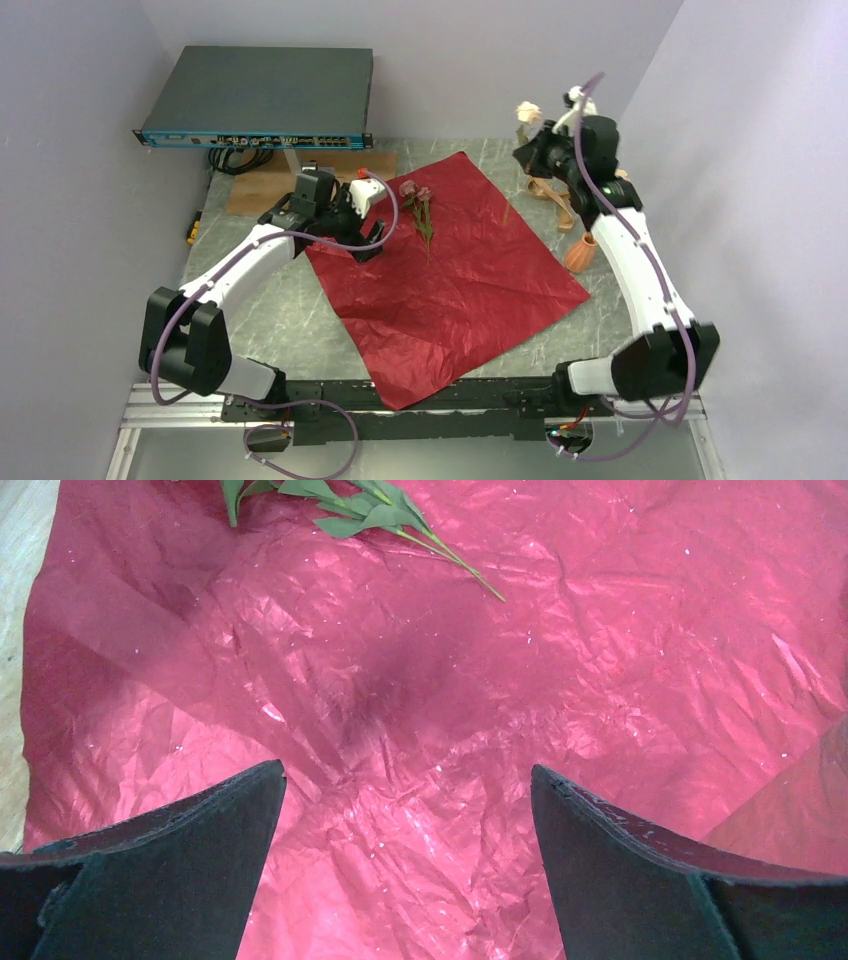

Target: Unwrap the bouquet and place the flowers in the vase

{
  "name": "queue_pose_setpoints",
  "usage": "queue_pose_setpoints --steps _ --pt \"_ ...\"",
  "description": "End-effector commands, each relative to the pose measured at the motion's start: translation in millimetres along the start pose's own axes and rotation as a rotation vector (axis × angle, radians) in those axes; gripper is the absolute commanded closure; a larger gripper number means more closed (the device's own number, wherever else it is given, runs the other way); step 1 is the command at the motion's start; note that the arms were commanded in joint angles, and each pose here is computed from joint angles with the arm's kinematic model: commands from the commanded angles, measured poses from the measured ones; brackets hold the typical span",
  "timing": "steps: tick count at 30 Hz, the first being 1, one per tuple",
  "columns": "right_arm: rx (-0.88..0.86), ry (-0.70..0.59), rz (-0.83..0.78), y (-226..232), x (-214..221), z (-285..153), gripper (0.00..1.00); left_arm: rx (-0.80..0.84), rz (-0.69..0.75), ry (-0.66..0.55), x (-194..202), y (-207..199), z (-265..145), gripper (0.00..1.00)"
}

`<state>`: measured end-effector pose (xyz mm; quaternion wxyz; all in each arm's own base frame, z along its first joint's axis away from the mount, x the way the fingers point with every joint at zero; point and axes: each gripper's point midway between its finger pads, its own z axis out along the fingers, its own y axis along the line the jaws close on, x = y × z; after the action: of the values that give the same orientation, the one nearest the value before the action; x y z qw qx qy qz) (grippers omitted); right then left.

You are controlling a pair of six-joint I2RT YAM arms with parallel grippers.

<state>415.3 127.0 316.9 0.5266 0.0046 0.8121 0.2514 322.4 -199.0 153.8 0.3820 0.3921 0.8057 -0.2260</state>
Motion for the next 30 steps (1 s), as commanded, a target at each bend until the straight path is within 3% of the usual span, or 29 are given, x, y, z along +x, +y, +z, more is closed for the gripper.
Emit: queue_pose_setpoints --steps 1,6,15,22,30 --pt "0.028 -0.219 -0.088 -6 -34 -49 1.00 0.037 -0.004 -0.075 -28 0 4 0.01" --pt "0.202 -0.378 -0.094 -36 -64 -106 1.00 0.053 -0.029 -0.085 -35 0 10 0.01" --pt "0.514 -0.540 -0.158 -107 -65 -168 1.00 0.063 -0.064 -0.091 -43 2 17 0.01" --pt "0.628 -0.608 -0.219 -143 -60 -184 1.00 0.063 -0.061 -0.098 -44 2 19 0.01" --pt "0.650 -0.635 -0.235 -172 -56 -172 1.00 0.060 -0.060 -0.096 -43 1 19 0.01"
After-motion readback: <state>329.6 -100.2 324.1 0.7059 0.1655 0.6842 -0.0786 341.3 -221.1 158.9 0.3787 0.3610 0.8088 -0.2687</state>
